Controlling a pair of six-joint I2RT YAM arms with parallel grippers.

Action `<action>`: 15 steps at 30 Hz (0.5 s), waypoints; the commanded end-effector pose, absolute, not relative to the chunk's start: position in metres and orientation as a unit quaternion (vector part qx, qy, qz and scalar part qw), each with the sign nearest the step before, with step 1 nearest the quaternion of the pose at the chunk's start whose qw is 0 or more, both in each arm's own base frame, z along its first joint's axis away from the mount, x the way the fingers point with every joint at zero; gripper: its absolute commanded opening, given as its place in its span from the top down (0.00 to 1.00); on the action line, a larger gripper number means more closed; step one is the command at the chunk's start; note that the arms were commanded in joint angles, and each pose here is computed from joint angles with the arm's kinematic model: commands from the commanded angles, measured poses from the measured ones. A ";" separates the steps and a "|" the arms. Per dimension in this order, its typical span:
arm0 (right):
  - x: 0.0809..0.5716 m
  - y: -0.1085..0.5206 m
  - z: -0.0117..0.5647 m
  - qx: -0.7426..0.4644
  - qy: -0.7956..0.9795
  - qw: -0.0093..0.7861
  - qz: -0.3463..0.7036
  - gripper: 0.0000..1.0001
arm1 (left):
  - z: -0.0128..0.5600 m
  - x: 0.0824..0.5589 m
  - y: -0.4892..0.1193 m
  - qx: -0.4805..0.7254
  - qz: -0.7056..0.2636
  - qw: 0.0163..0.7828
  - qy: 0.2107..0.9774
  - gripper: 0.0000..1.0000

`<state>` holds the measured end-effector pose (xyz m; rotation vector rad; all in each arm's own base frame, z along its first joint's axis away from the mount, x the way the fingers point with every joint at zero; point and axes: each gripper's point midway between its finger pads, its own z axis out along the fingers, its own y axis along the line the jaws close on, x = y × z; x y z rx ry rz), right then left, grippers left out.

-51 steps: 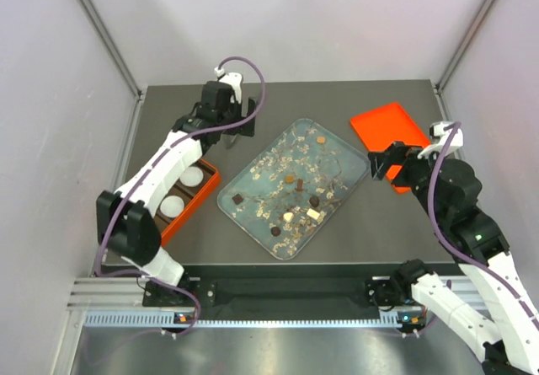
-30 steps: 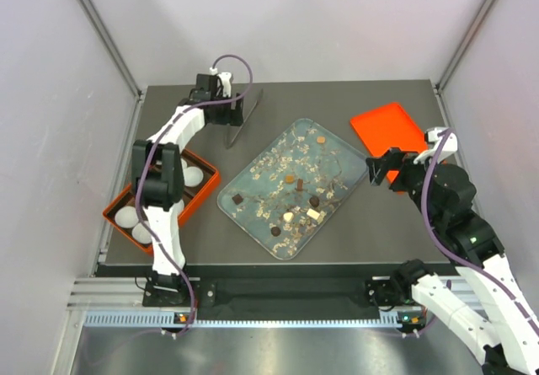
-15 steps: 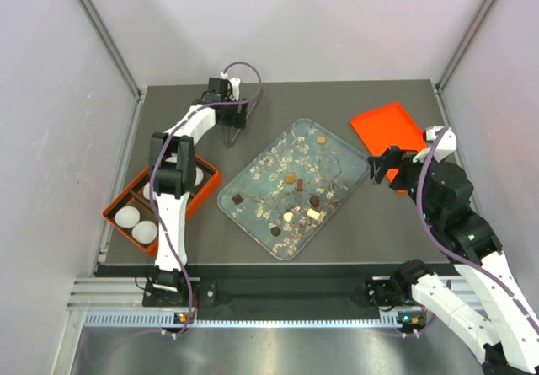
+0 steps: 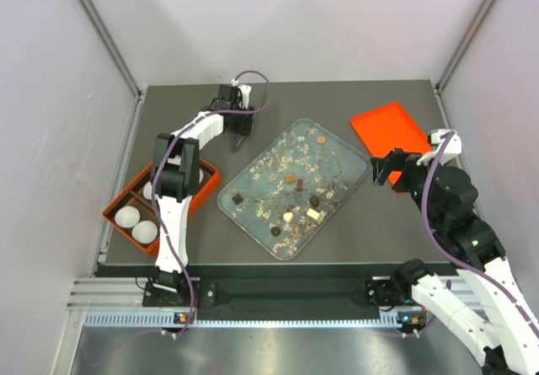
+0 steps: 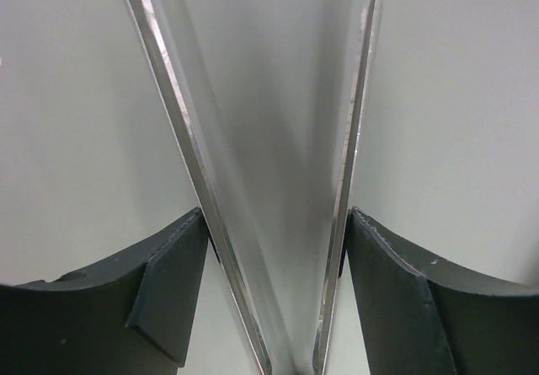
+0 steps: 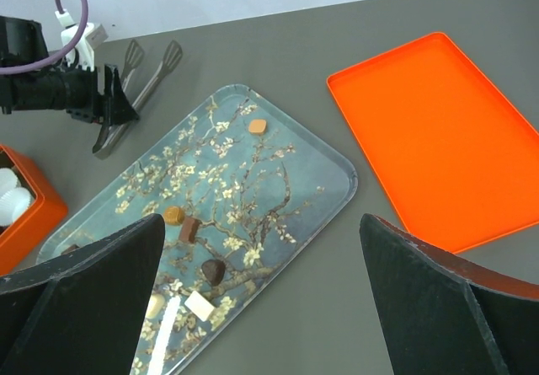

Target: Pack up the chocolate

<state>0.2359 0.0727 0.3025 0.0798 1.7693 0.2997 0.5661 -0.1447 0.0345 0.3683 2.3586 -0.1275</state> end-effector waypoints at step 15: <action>0.239 0.067 0.304 0.042 0.765 0.632 0.115 0.00 | 0.029 0.573 -0.130 0.151 -0.007 0.362 0.920 0.01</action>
